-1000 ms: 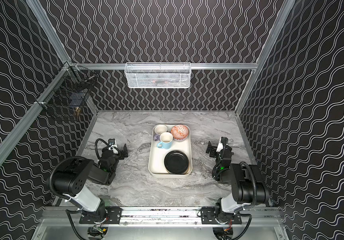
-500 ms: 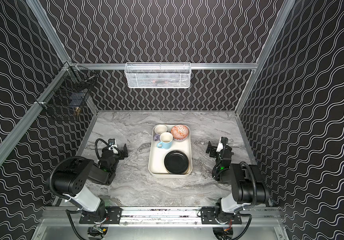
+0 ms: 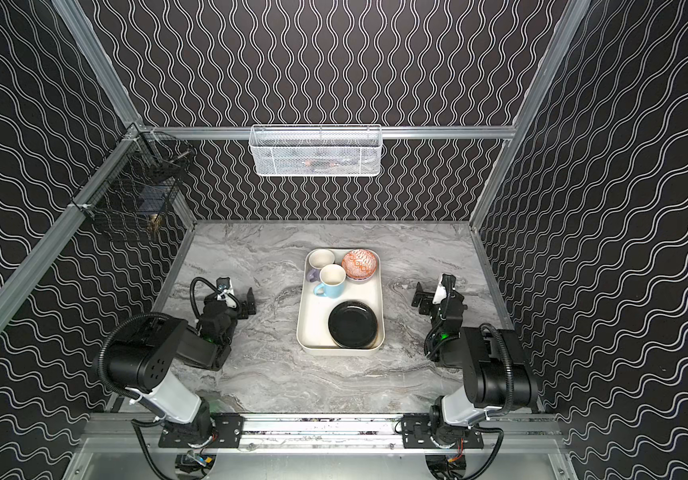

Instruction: Place the mixed dishes into the plastic bin

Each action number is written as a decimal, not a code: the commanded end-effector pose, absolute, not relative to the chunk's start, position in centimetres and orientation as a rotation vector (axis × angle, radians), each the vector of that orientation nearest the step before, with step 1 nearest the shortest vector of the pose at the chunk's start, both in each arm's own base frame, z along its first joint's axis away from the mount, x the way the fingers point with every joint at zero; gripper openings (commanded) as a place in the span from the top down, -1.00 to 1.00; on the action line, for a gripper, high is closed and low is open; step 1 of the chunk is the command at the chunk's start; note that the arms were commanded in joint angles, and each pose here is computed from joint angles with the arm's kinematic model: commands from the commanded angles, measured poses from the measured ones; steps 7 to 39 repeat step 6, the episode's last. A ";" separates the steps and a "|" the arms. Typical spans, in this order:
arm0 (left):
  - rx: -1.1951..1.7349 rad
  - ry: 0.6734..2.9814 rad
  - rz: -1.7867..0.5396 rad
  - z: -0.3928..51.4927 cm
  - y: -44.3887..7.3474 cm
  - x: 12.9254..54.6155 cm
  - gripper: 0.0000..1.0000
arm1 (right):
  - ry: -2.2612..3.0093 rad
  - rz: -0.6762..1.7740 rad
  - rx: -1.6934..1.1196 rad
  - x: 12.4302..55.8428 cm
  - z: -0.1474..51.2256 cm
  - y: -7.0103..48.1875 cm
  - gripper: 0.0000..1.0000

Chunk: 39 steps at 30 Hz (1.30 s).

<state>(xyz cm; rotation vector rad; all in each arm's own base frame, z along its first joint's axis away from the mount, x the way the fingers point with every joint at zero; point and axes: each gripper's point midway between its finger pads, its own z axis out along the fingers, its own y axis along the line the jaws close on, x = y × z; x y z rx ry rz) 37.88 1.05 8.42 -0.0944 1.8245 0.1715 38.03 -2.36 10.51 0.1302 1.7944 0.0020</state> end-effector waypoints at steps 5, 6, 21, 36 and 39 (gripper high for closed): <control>-0.071 1.786 0.153 9.4 0.6 38.3 -0.98 | 1.746 -0.002 0.123 38.3 11.7 -2.4 -1.00; -0.071 1.786 0.153 9.4 0.6 38.2 -0.98 | 1.747 -0.002 0.122 38.3 11.7 -2.4 -1.00; -0.071 1.786 0.153 9.4 0.6 38.2 -0.98 | 1.747 -0.002 0.122 38.3 11.7 -2.4 -1.00; -0.071 1.786 0.153 9.4 0.6 38.2 -0.98 | 1.747 -0.002 0.122 38.3 11.7 -2.4 -1.00; -0.071 1.786 0.153 9.4 0.6 38.2 -0.98 | 1.747 -0.002 0.122 38.3 11.7 -2.4 -1.00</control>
